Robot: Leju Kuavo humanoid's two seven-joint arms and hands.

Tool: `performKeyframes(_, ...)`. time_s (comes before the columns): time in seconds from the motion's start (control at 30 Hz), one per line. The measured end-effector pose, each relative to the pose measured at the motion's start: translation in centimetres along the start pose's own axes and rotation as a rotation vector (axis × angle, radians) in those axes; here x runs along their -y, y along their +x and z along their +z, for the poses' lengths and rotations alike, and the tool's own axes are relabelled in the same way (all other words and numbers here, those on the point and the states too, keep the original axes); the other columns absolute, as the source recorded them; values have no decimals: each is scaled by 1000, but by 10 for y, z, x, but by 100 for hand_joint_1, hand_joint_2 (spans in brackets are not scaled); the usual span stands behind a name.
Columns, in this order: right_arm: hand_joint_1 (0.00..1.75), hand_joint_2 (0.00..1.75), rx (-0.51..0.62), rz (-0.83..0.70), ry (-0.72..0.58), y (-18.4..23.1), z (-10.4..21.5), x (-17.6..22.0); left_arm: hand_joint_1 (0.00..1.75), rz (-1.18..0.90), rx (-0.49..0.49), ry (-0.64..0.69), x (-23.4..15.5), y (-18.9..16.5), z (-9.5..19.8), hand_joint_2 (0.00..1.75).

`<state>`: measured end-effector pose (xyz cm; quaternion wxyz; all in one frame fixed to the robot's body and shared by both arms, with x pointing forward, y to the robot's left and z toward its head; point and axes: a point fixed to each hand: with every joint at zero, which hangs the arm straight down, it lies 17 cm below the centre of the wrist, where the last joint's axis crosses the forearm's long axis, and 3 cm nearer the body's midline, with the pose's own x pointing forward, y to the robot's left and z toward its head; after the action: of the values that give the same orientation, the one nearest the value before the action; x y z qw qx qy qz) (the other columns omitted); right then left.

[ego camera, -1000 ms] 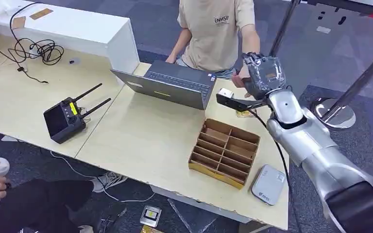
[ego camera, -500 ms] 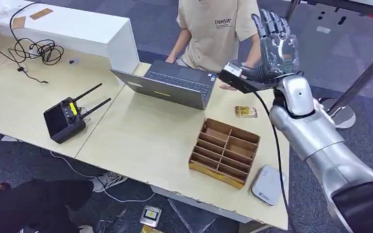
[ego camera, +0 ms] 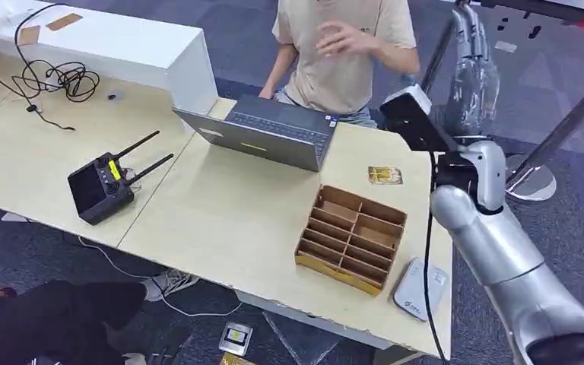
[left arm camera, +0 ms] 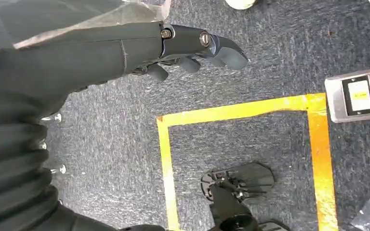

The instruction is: Pass the card to the sensor for recognition and then transmit it.

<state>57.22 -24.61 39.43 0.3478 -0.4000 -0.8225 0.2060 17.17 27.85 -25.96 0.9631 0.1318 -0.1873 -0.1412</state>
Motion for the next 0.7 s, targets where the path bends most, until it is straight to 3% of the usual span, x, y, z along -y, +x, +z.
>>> performKeyframes(0.27, 0, 0, -49, -316, -49, 16, 61, 14, 0, 19, -16, 11, 0, -19, 2, 175)
performKeyframes(0.6, 0, 0, -44, -605, 4, 53, 122, 13, 0, 34, -39, 15, 1, -37, 5, 175)
performKeyframes(0.7, 0, 0, -40, -756, 30, 70, 140, 11, 0, 40, -50, 17, 0, -40, 5, 175)
